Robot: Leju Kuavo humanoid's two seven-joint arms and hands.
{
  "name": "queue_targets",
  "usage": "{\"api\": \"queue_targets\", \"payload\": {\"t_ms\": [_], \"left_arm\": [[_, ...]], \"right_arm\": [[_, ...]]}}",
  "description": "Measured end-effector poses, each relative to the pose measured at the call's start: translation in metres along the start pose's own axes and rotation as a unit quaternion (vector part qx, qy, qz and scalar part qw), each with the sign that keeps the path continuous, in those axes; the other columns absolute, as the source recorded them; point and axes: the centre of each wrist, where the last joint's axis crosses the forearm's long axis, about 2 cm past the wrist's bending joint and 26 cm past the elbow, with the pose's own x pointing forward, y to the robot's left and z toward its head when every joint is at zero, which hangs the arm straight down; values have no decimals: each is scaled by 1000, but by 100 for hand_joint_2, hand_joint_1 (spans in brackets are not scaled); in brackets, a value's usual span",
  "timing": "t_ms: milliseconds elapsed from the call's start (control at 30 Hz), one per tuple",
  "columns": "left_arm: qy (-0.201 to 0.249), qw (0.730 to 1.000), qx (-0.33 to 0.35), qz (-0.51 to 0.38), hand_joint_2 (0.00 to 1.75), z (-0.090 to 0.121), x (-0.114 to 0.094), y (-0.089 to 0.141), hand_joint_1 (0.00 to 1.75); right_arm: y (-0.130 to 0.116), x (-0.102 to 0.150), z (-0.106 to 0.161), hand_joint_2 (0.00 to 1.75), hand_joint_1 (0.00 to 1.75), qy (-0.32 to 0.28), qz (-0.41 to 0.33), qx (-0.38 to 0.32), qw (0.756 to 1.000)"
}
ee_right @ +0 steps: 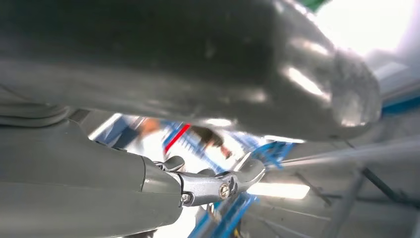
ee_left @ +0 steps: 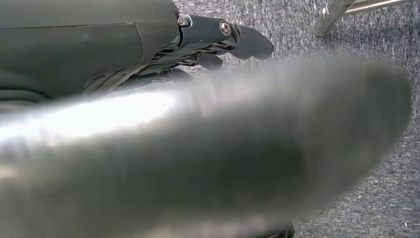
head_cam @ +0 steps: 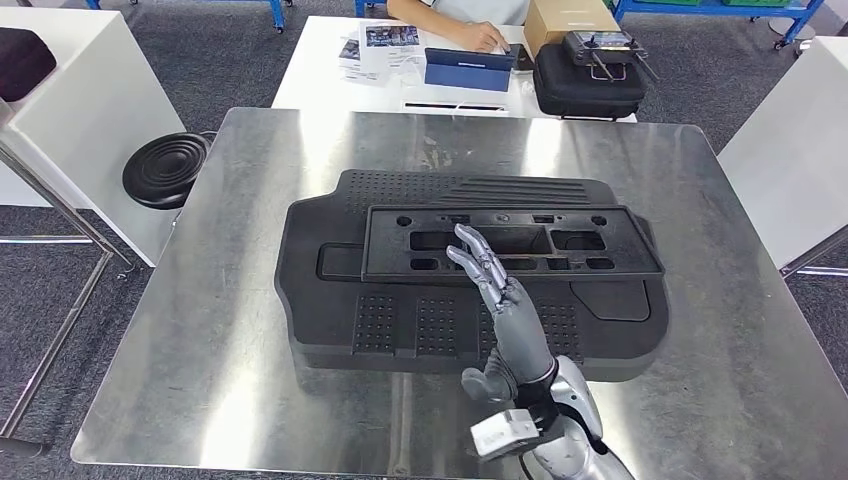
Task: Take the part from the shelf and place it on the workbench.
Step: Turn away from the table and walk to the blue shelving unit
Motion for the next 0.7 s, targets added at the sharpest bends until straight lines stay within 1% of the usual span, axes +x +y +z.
{"api": "queue_targets", "payload": {"t_ms": [67,133,233,367,700], "left_arm": [[2,1000,3,-1,0,0,0,0,0],[4,1000,5,-2,0,0,0,0,0],[7,1000,8,-3,0,0,-1,0,0],[9,1000,10,-3,0,1,-1,-1,0],[16,1000,15,-2,0,1,-2,-1,0]], "right_arm": [[5,11,-3,0,0,-14,-82,-23,996],[8,22,-5,0,0,-27,-151,-48,987],[11,37,-8,0,0,-46,-220,-84,971],[11,51,-11,0,0,-61,-251,-110,960],[7,67,-9,0,0,-85,-284,-141,945]]}}
